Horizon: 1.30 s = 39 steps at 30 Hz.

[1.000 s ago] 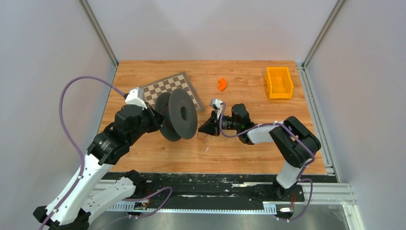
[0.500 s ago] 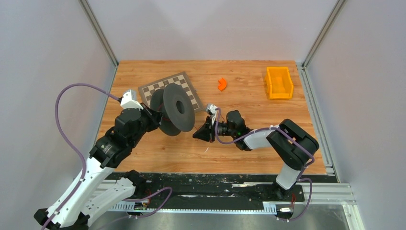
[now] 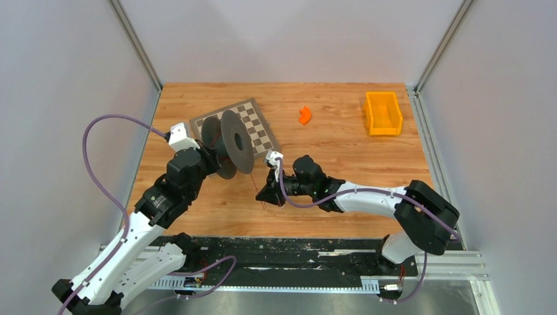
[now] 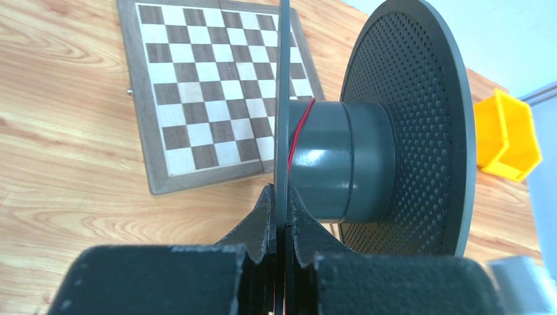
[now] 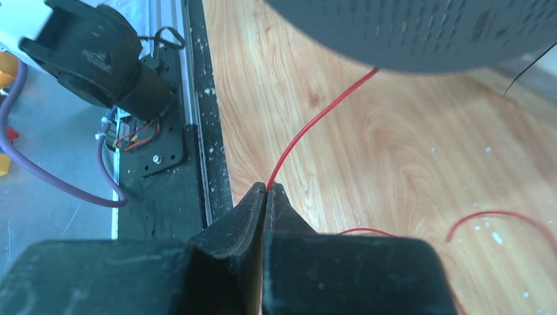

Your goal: Wrap the cables

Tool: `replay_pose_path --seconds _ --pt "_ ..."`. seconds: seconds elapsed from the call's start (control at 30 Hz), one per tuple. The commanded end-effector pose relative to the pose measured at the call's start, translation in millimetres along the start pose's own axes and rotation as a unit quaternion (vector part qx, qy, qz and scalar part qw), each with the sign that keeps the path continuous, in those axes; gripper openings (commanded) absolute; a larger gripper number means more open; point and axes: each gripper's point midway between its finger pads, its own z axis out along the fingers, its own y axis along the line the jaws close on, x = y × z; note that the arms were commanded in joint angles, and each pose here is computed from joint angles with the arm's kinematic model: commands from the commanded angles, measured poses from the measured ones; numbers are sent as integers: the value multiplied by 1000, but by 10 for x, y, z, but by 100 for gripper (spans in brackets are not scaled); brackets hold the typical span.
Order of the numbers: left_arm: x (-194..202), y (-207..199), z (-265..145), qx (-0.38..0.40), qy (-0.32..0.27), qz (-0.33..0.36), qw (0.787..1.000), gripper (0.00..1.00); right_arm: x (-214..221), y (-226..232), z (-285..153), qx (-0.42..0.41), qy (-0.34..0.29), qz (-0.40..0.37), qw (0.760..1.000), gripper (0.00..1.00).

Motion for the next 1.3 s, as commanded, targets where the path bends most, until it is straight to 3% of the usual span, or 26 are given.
replay_pose_path --seconds 0.0,0.3,0.47,0.63,0.73,0.9,1.03,1.27 --pt "-343 -51 36 -4 -73 -18 997 0 -454 96 -98 13 -25 -39 999 0" --pt "-227 20 121 -13 -62 56 996 0 -828 349 -201 -21 -43 -70 996 0" --pt "-138 47 127 -14 -48 55 997 0 -824 259 -168 -5 -40 -89 995 0" --pt "-80 69 160 -15 -38 85 996 0 -918 464 -149 -63 -54 -100 992 0" --pt "-81 76 147 -20 -35 74 996 0 -792 693 -166 -137 -59 -125 981 0" --pt "-258 -34 18 -5 -37 47 998 0 -358 438 20 -114 -43 -157 980 0" --pt "-403 -161 -114 24 -39 36 998 0 -323 258 139 -89 -60 -197 975 1" --pt "-664 -335 -353 78 -56 46 994 0 -475 112 45 -37 -108 -253 961 31"
